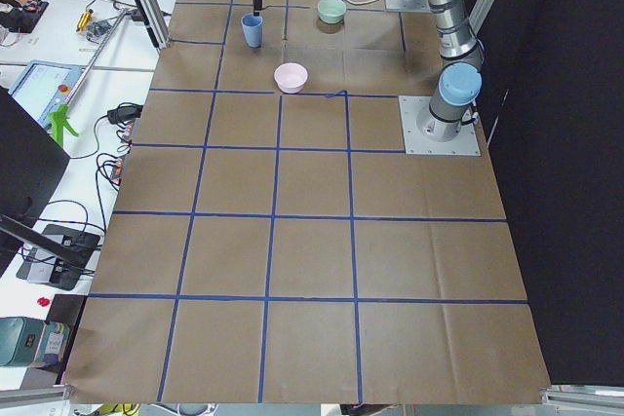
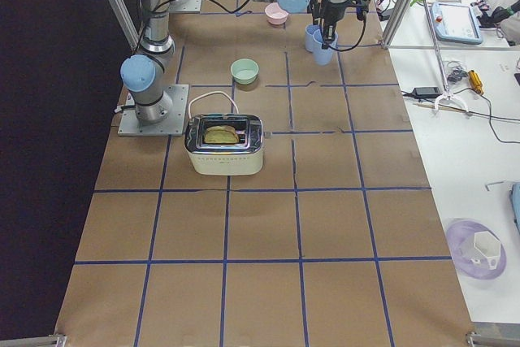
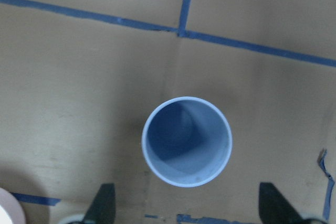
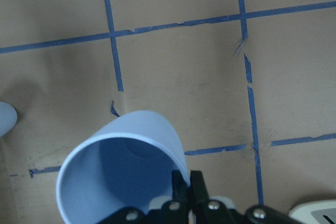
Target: Stack blue cups with both arms
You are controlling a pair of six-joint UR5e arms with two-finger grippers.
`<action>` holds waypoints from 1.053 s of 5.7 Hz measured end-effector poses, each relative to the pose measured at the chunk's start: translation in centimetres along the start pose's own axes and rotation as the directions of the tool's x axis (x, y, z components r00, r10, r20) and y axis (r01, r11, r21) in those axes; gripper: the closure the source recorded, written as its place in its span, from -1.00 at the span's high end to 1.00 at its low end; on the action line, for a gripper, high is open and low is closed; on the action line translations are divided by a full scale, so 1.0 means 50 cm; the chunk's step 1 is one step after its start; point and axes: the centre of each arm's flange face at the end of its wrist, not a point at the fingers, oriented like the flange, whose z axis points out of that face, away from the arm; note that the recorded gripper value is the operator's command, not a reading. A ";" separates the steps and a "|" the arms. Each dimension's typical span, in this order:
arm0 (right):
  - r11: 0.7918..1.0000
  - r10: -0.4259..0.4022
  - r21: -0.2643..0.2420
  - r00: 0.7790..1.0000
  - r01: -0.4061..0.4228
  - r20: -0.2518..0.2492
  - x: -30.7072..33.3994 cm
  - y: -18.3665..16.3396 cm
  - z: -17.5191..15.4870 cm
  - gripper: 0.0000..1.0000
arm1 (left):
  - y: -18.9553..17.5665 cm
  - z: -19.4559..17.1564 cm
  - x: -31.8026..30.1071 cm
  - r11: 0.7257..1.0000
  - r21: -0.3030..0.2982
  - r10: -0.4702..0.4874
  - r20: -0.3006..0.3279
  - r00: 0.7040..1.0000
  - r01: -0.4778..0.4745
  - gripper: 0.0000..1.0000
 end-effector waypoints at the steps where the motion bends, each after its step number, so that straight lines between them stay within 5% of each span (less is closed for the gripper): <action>1: 0.999 0.031 0.013 0.999 -0.032 0.021 -0.053 -0.021 0.005 -0.81 | 0.001 -0.088 -0.066 0.998 -0.045 0.042 0.027 0.999 -0.041 0.90; 4: 0.992 0.121 0.020 0.992 -0.122 0.026 -0.375 -0.020 0.081 -0.82 | 0.042 -0.340 -0.278 0.979 -0.114 0.176 0.044 0.983 -0.170 0.91; 6: 0.993 0.116 0.017 0.993 -0.116 0.025 -0.530 0.029 0.127 -0.82 | 0.086 -0.390 -0.334 0.973 -0.116 0.206 0.053 0.977 -0.199 0.96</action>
